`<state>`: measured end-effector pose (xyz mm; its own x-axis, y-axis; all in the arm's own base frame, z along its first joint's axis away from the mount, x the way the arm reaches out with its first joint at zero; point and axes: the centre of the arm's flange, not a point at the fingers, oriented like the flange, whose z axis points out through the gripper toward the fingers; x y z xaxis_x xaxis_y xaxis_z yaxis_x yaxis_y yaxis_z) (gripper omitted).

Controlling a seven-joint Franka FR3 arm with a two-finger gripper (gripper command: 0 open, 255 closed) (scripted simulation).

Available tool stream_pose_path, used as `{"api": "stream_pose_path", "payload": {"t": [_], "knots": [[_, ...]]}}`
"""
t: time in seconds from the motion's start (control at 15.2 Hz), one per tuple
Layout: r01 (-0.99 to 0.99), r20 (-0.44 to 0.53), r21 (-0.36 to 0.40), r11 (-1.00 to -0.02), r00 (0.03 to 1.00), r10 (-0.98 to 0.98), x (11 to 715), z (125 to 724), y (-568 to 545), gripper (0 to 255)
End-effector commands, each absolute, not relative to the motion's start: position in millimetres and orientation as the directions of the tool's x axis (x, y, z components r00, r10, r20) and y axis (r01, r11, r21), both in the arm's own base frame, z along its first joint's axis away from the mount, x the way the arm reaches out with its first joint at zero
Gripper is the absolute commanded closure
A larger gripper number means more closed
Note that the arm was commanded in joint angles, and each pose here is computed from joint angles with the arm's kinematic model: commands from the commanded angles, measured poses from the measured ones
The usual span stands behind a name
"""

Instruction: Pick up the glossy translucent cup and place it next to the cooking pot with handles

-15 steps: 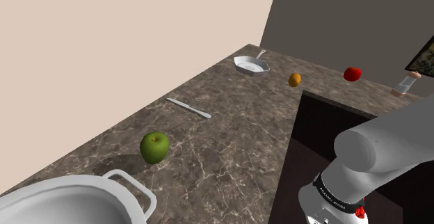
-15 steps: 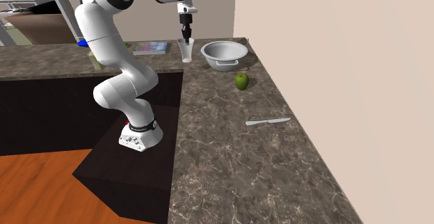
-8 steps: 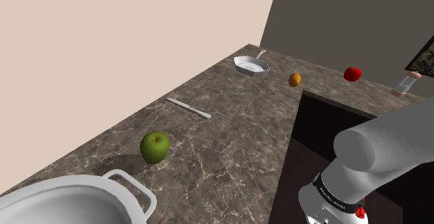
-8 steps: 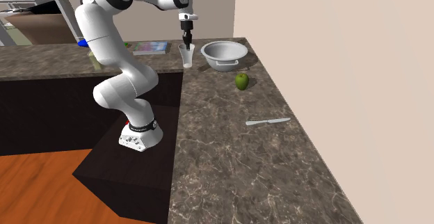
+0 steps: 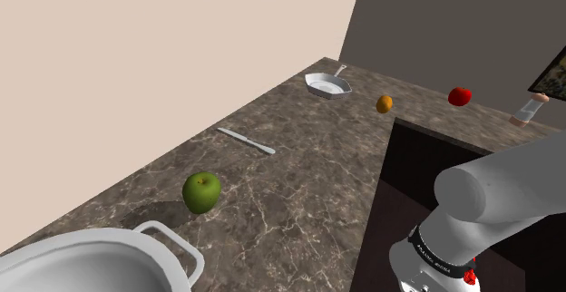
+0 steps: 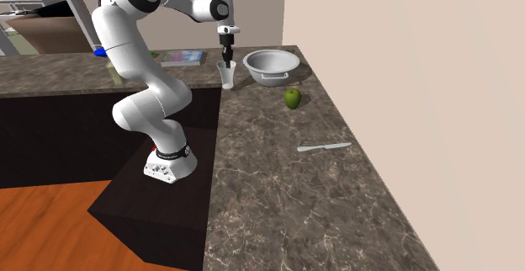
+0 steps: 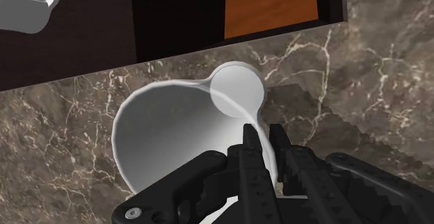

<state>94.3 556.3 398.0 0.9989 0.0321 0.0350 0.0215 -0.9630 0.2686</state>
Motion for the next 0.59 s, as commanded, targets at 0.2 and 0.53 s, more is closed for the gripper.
{"api": "stream_pose_path", "payload": {"t": [0.2,0.53], "knots": [[0.021,0.035,0.268,-0.963,0.999,0.032,94.3,372.5,555.5,255],[0.021,0.035,0.268,-0.963,0.999,0.032,94.3,372.5,555.5,255]]}}
